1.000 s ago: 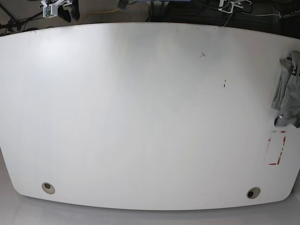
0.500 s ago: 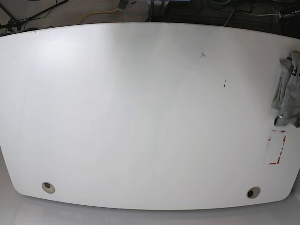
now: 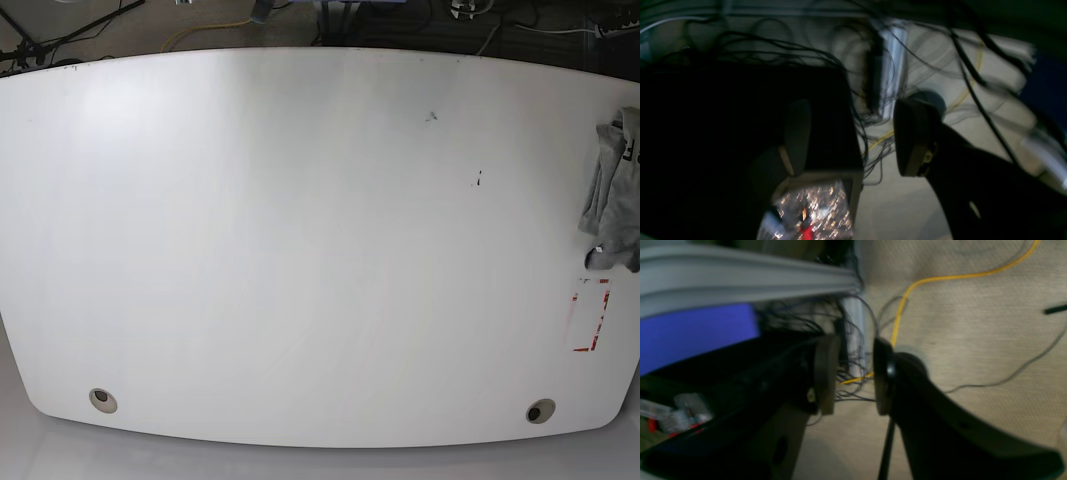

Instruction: Fold the T-shirt properly

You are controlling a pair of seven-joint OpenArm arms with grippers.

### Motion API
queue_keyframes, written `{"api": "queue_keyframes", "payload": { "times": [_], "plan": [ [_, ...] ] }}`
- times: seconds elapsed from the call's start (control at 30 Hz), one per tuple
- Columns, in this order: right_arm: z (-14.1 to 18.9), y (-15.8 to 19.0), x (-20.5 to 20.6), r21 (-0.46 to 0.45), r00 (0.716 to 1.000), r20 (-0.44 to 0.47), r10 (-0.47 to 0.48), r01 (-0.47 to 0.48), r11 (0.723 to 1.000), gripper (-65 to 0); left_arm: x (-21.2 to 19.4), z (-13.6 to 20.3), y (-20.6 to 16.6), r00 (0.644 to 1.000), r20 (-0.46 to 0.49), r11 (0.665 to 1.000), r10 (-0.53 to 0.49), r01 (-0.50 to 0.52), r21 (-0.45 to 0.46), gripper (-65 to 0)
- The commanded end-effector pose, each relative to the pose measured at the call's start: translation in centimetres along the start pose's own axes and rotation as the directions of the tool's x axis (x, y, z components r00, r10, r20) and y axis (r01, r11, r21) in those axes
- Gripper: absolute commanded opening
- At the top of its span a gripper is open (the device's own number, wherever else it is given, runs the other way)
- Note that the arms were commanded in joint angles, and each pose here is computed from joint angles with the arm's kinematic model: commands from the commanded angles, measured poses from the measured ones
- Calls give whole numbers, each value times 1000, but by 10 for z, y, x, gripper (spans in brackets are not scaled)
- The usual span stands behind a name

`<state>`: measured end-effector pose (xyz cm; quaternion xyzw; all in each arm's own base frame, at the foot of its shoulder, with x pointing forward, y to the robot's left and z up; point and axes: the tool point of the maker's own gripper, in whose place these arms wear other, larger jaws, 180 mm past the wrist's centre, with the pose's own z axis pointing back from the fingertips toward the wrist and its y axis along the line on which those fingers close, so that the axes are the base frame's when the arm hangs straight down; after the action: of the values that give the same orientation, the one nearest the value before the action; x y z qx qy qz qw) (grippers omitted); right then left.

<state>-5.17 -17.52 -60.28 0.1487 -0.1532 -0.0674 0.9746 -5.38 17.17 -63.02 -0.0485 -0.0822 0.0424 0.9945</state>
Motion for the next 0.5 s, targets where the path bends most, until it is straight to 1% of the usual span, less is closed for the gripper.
{"api": "queue_keyframes", "payload": {
  "times": [0.0,0.2,0.3,0.37,0.47],
  "plan": [
    [-5,-10,-10,-31,999,-51,13,-14,999,-476,-16,-3,5,998,-61,1000,15,-15,10,-285],
    [-28,-19,2,-76,991,-116,71,-80,994,-472,7,-19,-3,997,-63,999,38,-38,2,-283],
    [-36,-19,16,-81,990,-110,93,-102,991,-471,16,-23,-2,997,-58,999,43,-42,21,-282],
    [-42,-17,28,-75,988,-105,114,-122,990,-471,22,-25,3,998,-51,998,44,-41,55,-282],
    [-47,-16,35,-70,983,-129,129,-139,988,-471,24,-25,7,998,-48,996,44,-40,80,-282]
  ]
}}
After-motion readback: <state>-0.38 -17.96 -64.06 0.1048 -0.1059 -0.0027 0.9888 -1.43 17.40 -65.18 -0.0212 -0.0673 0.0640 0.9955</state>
